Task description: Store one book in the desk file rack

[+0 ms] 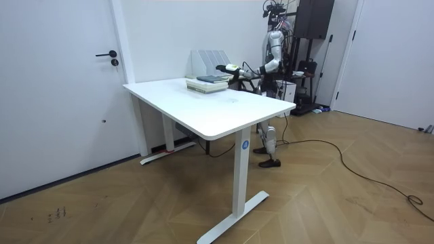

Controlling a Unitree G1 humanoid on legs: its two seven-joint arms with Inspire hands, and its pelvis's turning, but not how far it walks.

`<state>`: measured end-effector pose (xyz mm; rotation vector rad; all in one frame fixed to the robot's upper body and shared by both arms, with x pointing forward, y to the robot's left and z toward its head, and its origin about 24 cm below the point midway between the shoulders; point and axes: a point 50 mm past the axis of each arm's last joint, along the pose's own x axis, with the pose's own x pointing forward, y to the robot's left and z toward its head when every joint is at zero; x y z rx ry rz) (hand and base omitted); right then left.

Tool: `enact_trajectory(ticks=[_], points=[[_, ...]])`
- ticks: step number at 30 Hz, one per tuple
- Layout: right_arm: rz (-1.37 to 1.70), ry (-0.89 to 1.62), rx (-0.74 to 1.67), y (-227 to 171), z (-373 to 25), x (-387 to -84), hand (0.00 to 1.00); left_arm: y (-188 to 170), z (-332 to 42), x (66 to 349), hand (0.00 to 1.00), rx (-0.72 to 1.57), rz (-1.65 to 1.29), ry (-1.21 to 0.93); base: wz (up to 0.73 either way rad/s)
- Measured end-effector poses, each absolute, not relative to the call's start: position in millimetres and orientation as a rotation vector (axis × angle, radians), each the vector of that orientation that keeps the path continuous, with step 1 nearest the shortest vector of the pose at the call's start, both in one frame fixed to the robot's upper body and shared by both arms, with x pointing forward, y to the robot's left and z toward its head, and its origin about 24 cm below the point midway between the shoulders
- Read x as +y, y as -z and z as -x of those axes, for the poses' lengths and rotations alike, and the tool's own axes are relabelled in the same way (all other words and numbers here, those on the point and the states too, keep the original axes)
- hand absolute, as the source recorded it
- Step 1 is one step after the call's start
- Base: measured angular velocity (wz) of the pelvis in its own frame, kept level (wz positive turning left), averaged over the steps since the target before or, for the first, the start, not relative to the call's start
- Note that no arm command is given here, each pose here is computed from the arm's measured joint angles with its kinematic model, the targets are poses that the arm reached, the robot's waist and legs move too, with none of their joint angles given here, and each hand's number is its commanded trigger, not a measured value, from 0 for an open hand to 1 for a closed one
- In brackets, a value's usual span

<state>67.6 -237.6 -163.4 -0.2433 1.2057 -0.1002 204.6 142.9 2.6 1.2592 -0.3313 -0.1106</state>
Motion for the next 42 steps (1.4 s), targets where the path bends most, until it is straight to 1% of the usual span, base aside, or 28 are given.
enact_trajectory(ticks=[14, 16, 22, 25, 35, 42], points=[[0.254, 0.115, 1.272, 164, -57, -247, 0.0, -4, -207, 154, 0.0, -0.309, -1.297, 0.039, 0.01], [0.255, 0.115, 1.281, 164, -55, -247, 0.0, -6, -208, 158, 0.0, -0.312, -1.297, 0.011, 0.0], [0.266, 0.119, 1.299, 165, -49, -249, 0.0, -14, -214, 183, 0.0, -0.278, -1.327, -0.102, -0.02], [0.27, 0.122, 1.309, 165, -47, -249, 0.0, -16, -214, 187, 0.0, -0.28, -1.328, -0.132, 0.0], [0.285, 0.126, 1.315, 165, -47, -250, 0.0, -19, -215, 195, 0.0, -0.271, -1.329, -0.164, -0.01], [0.372, 0.059, 1.345, 165, -43, -250, 0.0, -19, -216, 200, 0.0, -0.254, -1.34, -0.188, 0.0]])
